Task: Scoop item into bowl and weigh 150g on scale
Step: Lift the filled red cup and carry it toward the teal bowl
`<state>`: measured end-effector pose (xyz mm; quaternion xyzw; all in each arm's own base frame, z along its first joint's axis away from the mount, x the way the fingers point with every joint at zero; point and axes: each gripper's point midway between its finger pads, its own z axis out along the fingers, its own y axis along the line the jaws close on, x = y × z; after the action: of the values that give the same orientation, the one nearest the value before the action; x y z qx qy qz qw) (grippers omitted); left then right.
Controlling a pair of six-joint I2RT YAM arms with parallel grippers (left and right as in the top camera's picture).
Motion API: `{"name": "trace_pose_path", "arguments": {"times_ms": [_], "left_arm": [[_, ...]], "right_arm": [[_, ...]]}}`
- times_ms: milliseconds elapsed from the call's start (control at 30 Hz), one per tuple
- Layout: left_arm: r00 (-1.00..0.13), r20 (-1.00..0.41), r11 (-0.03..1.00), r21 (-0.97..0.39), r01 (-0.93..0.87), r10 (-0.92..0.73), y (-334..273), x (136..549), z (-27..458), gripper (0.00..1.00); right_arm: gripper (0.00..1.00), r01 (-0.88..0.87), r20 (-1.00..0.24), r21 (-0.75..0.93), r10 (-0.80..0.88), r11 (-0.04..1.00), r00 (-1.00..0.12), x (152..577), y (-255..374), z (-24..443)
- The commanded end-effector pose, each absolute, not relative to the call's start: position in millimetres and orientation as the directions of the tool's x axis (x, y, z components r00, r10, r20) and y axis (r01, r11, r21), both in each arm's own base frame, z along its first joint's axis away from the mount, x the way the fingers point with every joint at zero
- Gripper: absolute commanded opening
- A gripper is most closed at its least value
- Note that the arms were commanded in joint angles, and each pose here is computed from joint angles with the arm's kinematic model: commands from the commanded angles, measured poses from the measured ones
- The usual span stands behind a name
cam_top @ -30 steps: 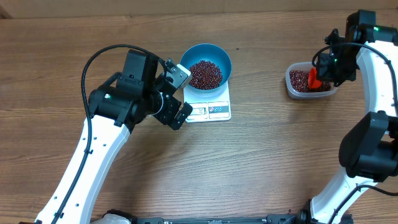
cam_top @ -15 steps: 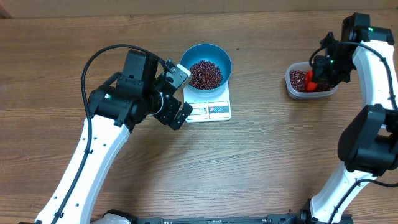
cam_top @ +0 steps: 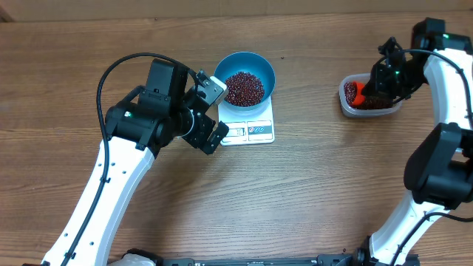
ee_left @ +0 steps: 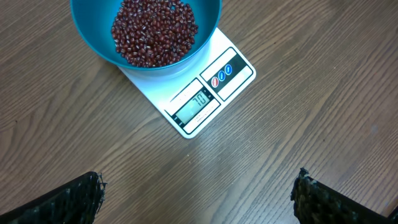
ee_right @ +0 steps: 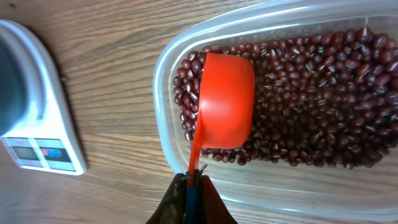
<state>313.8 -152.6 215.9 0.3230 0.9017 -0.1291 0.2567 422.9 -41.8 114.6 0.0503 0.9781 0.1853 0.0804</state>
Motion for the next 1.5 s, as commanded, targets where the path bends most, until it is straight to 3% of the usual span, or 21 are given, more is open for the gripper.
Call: {"name": "trace_pose_path", "arguments": {"times_ms": [0,533,800,1033,1467], "left_arm": [[-0.645,-0.578,0.756,-0.073,0.65,0.499,-155,316,228,1.0],[-0.645,-0.578,0.756,-0.073,0.65,0.499,-155,316,228,1.0],[-0.645,-0.578,0.756,-0.073,0.65,0.499,-155,316,228,0.99],[-0.645,-0.578,0.756,-0.073,0.65,0.499,-155,316,228,0.99],[-0.645,-0.579,0.756,-0.073,0.65,0.499,-155,316,229,1.0]], "right_arm": [[0.04,0.08,-0.143,0.481,0.169,0.873,-0.975,424,-42,118],[0.04,0.102,-0.183,0.719,0.329,0.688,-0.926,412,-86,151],[0.04,-0.008,-0.242,0.815,0.327,0.579,-0.913,409,-77,176],[0.04,-0.08,-0.245,0.866,0.278,0.494,-0.929,412,-38,192],[0.04,-0.168,-0.226,0.871,0.073,0.462,-0.971,429,86,194]]}}
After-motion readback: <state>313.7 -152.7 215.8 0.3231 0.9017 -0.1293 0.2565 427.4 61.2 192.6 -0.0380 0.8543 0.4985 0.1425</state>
